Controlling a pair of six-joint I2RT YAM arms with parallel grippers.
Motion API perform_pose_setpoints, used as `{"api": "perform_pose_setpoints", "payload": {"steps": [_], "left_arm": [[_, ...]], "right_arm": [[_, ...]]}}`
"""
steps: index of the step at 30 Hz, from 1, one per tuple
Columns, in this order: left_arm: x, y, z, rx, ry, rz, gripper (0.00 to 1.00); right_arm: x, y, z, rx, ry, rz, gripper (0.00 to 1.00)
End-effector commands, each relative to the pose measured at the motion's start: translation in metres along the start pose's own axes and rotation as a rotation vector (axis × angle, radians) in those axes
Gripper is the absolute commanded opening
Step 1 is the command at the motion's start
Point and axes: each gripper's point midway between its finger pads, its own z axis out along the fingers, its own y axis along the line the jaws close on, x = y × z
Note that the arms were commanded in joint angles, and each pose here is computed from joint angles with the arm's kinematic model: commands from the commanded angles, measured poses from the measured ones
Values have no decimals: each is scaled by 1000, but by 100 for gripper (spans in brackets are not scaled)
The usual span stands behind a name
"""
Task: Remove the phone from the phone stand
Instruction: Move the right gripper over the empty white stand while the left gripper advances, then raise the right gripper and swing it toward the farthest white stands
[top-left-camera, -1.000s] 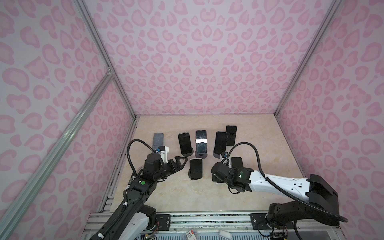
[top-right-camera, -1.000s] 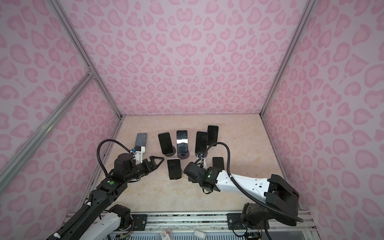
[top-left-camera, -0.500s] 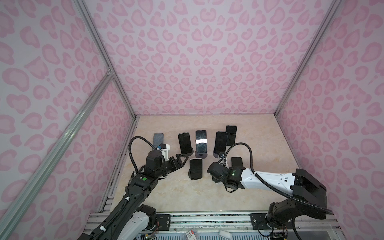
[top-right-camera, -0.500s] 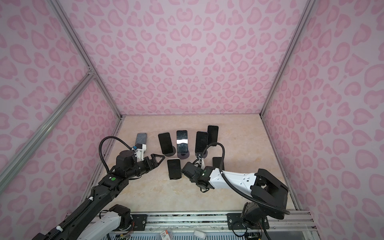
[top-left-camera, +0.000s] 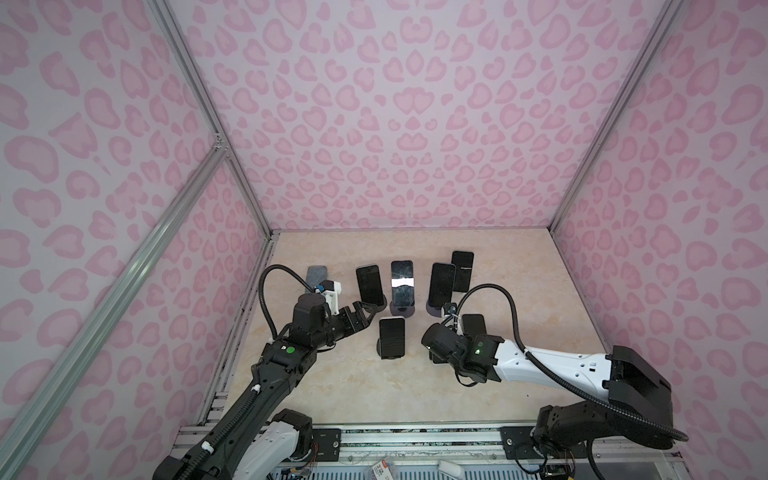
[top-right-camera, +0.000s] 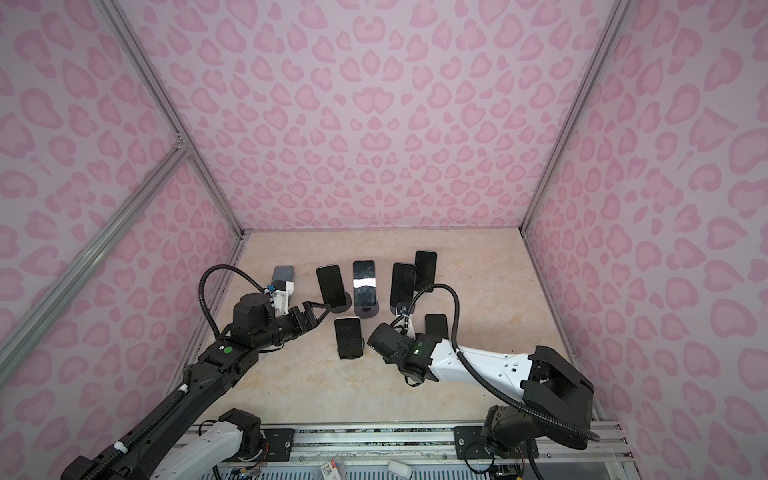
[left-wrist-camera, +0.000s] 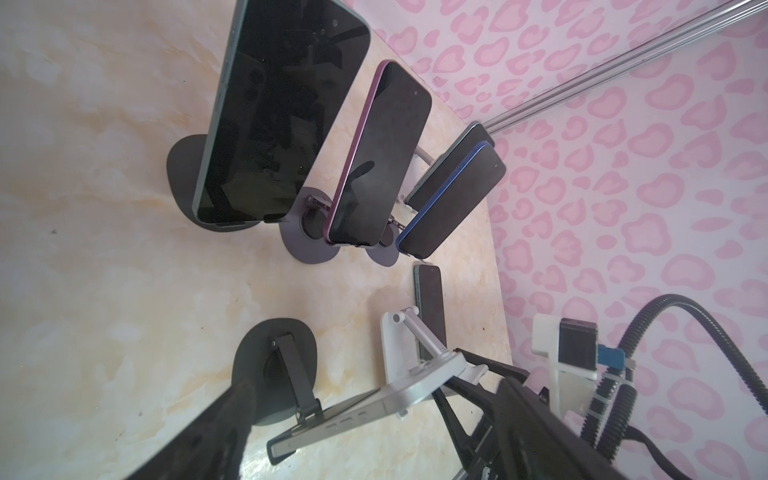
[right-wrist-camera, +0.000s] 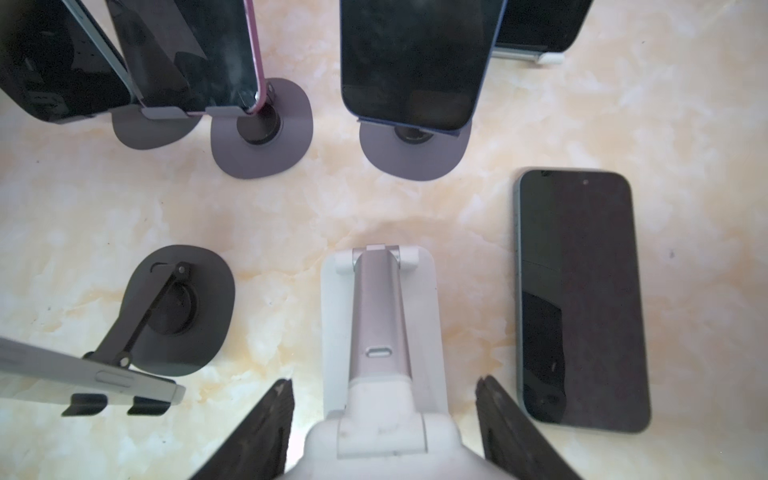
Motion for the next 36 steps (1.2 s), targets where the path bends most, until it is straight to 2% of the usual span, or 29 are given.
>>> {"api": "perform_pose_setpoints", "payload": {"steps": [1,10,15,21,28,32,36], "left_arm": [[-8,-7,-2,11,-22,24,93],[-16,-16,-6,20,-36,40,93],[-18,-21,-7,32,-37,44,93],[-19,-26,-12,41,-42,54,93],[-18,-24,-12,36,-43,50,92],[-17,-26,-10,38,-25,56,93],[-16,-23,-8,31,-18,57,92]], "right_arm": [[-10,-15,-5,62,-48,-34,62],[-9,-77,-18,163,-55,10,61],[-28,-116,-23,203,-98,72,60],[-76,-150,-18,250,-152,125,60],[-138,-189,6,311,-209,180,59],[-175,-202,25,318,-244,175,59],[-201,-216,63,301,-212,180,58]]}}
